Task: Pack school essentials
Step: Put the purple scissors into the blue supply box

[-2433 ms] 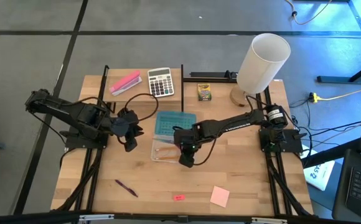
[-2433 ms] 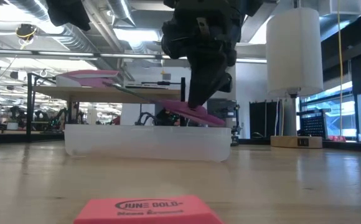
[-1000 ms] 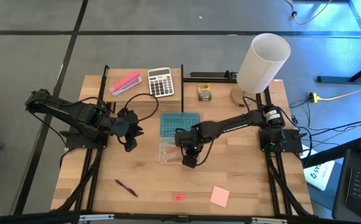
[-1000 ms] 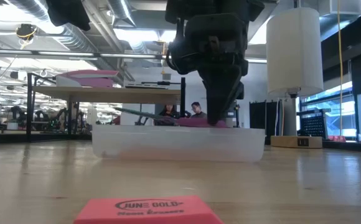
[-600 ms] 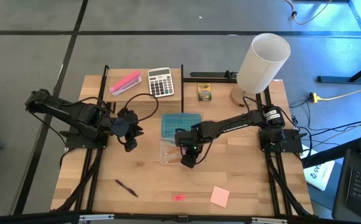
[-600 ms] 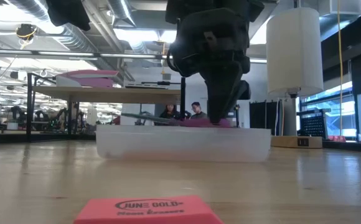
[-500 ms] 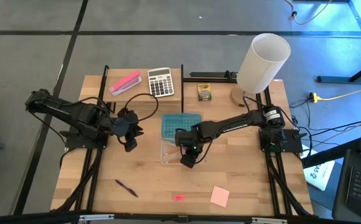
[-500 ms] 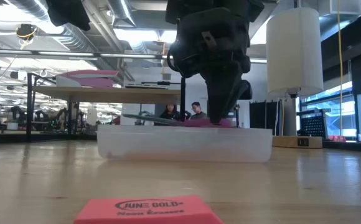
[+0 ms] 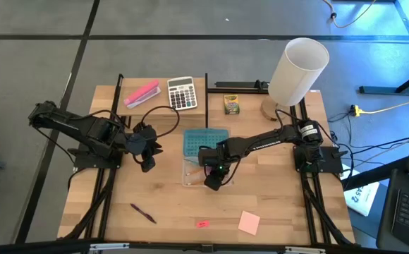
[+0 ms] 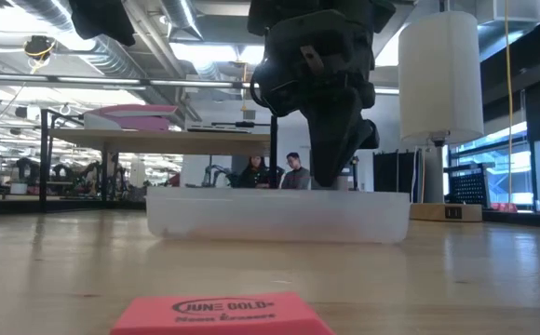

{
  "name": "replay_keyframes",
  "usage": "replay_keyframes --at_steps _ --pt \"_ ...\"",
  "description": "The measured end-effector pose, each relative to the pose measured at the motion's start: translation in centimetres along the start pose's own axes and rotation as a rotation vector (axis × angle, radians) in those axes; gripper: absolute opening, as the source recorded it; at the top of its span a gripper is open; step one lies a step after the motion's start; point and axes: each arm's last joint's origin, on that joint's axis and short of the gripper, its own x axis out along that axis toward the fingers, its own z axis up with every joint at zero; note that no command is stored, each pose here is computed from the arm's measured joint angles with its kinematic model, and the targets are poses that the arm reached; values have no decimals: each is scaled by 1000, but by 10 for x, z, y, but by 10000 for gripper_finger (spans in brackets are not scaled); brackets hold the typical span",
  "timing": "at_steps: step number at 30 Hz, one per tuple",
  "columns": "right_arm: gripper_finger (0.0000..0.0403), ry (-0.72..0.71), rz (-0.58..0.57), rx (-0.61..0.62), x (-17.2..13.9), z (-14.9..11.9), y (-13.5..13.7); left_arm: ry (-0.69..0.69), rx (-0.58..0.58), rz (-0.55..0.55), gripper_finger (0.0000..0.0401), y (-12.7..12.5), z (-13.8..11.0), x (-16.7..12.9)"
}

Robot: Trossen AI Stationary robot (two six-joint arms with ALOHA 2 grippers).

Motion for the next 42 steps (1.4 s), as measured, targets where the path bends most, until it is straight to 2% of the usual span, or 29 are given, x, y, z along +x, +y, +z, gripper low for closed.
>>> replay_keyframes --at_steps 11,15,20,26,33,36,42 --pt "52 -14 9 -29 0 2 1 0 1 0 78 0 0 0" --pt "52 -86 57 -85 -3 11 2 0 2 0 78 0 0 0" --pt "52 -220 71 -88 -7 27 -1 0 1 0 78 0 0 0" --pt "56 -243 73 -183 -9 32 -4 0 1 0 78 0 0 0" --pt "101 -264 48 -294 -9 32 -4 0 1 0 78 0 0 0" --pt "113 -310 -4 -354 -10 34 -3 0 1 0 78 0 0 0" --pt "116 -356 36 -465 -10 38 2 0 1 0 78 0 0 0"
